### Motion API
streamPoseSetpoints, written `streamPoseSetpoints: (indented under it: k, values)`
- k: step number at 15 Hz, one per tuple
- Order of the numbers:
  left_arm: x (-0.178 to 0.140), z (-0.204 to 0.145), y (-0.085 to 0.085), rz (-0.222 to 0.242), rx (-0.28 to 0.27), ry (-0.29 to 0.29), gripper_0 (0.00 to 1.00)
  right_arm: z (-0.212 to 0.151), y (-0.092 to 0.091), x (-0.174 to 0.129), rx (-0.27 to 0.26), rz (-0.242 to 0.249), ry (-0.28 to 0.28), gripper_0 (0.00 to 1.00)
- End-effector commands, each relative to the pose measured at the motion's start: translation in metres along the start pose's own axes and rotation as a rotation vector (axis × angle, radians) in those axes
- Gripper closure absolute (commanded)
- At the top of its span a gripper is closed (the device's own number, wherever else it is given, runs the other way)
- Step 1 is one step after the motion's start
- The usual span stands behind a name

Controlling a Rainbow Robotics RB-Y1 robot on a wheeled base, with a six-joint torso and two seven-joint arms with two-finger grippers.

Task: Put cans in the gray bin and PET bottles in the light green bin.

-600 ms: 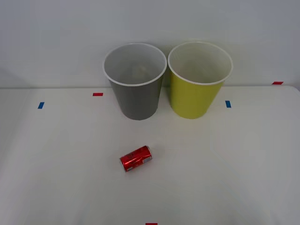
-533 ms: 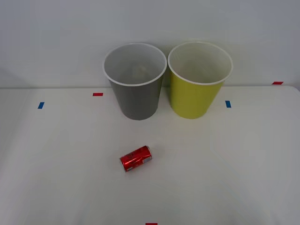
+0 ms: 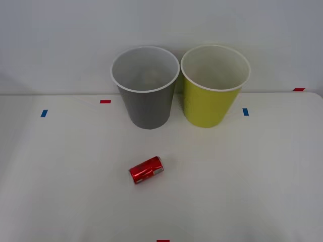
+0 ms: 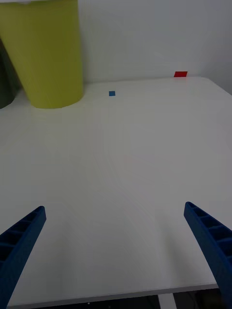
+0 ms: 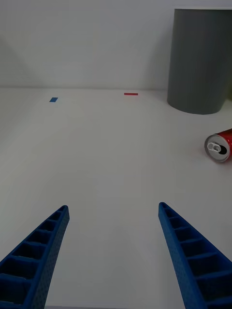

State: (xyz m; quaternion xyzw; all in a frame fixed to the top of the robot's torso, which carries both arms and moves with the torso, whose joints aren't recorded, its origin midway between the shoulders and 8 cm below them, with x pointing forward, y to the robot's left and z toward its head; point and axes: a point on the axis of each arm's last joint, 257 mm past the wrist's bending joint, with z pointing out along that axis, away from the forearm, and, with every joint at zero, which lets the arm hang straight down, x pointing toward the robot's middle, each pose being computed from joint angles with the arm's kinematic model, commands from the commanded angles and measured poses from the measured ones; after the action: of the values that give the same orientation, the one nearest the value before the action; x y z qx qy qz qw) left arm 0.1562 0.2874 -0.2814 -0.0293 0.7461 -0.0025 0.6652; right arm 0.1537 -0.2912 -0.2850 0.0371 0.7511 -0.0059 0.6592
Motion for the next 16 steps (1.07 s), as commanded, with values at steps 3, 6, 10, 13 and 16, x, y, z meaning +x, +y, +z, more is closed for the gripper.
streamPoseSetpoints:
  k: [3,6,10,13,16]
  values:
    - [0.0,0.0,0.0,0.0,0.0,0.0,0.37,0.0,0.0,0.0,0.0,0.0,0.0,0.0]
    - [0.0,0.0,0.0,0.0,0.0,0.0,0.37,0.0,0.0,0.0,0.0,0.0,0.0,0.0]
    - [0.0,0.0,0.0,0.0,0.0,0.0,0.37,0.0,0.0,0.0,0.0,0.0,0.0,0.0]
    - [0.0,0.0,0.0,0.0,0.0,0.0,0.37,0.0,0.0,0.0,0.0,0.0,0.0,0.0]
    - [0.0,0.0,0.0,0.0,0.0,0.0,0.37,0.0,0.0,0.0,0.0,0.0,0.0,0.0]
